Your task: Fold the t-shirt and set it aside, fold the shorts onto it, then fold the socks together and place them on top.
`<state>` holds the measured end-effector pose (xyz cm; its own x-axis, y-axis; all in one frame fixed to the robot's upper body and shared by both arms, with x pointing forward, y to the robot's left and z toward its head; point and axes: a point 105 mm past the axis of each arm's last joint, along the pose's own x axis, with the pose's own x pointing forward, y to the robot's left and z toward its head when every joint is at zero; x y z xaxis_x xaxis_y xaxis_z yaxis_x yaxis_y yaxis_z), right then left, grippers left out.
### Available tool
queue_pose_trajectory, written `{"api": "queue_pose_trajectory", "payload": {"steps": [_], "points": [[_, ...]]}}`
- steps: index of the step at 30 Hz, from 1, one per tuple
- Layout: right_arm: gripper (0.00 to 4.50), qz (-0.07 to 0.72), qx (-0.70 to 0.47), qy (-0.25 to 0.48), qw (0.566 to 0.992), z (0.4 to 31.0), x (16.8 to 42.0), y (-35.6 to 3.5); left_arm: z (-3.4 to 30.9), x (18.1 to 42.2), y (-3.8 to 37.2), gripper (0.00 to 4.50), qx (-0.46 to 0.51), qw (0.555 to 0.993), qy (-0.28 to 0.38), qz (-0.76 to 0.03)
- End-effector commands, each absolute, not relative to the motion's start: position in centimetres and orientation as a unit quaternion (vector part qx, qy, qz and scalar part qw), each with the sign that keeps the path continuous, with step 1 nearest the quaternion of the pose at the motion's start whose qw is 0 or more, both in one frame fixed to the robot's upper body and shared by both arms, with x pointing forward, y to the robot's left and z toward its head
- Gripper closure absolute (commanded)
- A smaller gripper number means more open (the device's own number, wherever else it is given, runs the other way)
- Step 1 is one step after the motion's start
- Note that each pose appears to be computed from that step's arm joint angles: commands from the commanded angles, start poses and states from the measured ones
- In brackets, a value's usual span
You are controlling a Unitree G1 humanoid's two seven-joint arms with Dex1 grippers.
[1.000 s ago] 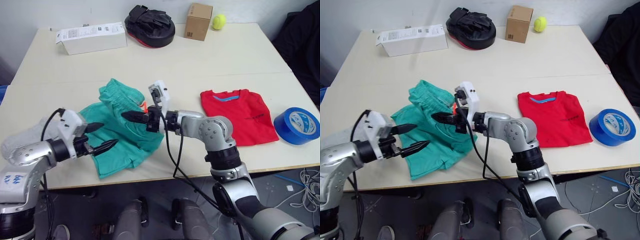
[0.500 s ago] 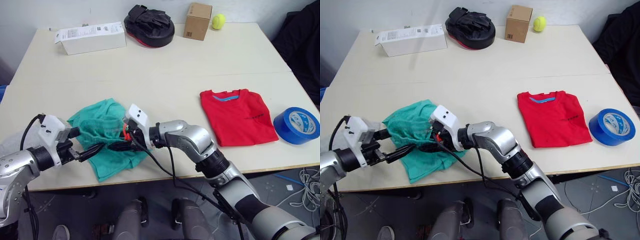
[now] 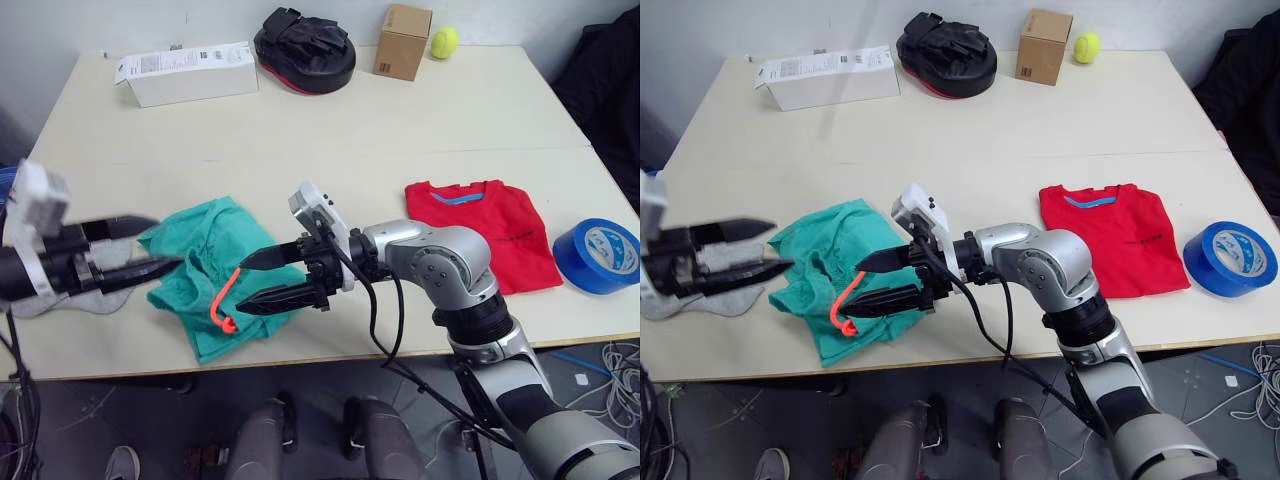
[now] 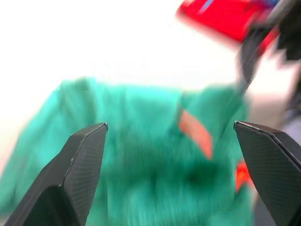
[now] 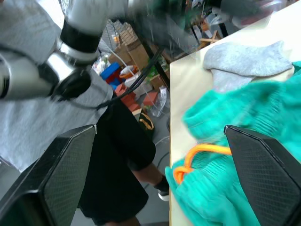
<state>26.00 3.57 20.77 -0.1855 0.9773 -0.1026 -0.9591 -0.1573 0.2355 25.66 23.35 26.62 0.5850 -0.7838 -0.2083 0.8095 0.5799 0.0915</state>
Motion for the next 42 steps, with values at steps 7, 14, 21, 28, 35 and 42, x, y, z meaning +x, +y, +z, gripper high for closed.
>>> {"api": "queue_pose_trajectory", "payload": {"steps": [7,14,21,28,35,42], "points": [[2.88,0.699,-0.059,0.046,0.711,20.4,29.7,3.8,20.9,31.0,20.3,0.00,0.293,0.841,0.126,-0.438],[4.50,0.681,-0.138,0.024,0.718,17.8,31.0,5.5,17.2,29.4,23.3,1.24,0.378,0.804,0.199,-0.413],[4.50,0.688,-0.247,0.057,0.680,12.3,31.1,4.7,13.7,27.3,27.3,3.43,0.404,0.789,0.289,-0.361],[4.50,0.691,-0.278,0.077,0.662,10.2,30.8,2.5,12.1,30.6,25.3,3.43,0.368,0.828,0.236,-0.351],[4.50,0.684,-0.258,0.068,0.679,10.9,30.1,1.2,11.1,34.1,20.6,3.43,0.357,0.821,0.187,-0.405],[4.50,0.693,-0.231,0.024,0.682,12.8,28.6,0.9,11.5,36.8,17.6,3.43,0.390,0.781,0.148,-0.465]]}}
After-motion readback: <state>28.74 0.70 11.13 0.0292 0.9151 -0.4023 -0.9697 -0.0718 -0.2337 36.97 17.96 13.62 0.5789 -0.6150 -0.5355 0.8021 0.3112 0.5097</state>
